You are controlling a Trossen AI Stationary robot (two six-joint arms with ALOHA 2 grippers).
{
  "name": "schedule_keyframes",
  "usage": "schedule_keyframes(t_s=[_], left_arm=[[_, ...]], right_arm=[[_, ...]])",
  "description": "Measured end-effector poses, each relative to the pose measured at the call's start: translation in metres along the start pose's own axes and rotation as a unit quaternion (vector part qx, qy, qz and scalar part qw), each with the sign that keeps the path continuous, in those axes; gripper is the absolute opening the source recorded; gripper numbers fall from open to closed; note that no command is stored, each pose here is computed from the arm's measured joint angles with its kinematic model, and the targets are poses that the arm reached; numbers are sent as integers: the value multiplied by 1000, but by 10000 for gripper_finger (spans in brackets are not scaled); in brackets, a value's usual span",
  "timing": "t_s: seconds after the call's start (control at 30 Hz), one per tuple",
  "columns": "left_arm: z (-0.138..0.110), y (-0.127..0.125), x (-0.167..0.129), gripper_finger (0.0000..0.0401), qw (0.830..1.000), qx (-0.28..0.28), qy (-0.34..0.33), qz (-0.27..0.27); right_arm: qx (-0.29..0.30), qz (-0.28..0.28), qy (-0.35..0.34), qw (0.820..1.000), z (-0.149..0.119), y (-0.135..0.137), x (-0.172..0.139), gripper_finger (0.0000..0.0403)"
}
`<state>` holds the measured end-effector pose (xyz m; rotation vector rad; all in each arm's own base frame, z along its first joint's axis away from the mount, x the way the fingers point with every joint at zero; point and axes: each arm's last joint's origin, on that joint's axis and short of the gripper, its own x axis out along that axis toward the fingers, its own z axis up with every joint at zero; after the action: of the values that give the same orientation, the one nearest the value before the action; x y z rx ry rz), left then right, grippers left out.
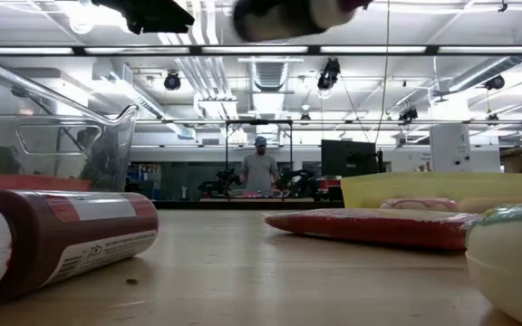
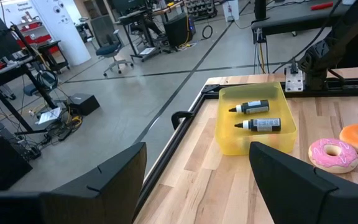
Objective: Pick & Place Food Item
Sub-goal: Put the purple food coloring bottle into the yellow bin
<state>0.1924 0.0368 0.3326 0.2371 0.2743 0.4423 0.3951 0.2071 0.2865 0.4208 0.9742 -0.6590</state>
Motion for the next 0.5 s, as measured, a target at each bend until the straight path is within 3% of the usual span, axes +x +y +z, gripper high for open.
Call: schedule_keyframes(t_s=[0.17, 0.5], left_arm=[[0, 0, 0, 289, 1000, 0, 0, 0], [0, 0, 0, 289, 1000, 1, 2, 0]], right_arm=[[38, -68, -12, 997, 11, -31, -23, 150], [41, -84, -36, 995, 37, -84, -45, 150]])
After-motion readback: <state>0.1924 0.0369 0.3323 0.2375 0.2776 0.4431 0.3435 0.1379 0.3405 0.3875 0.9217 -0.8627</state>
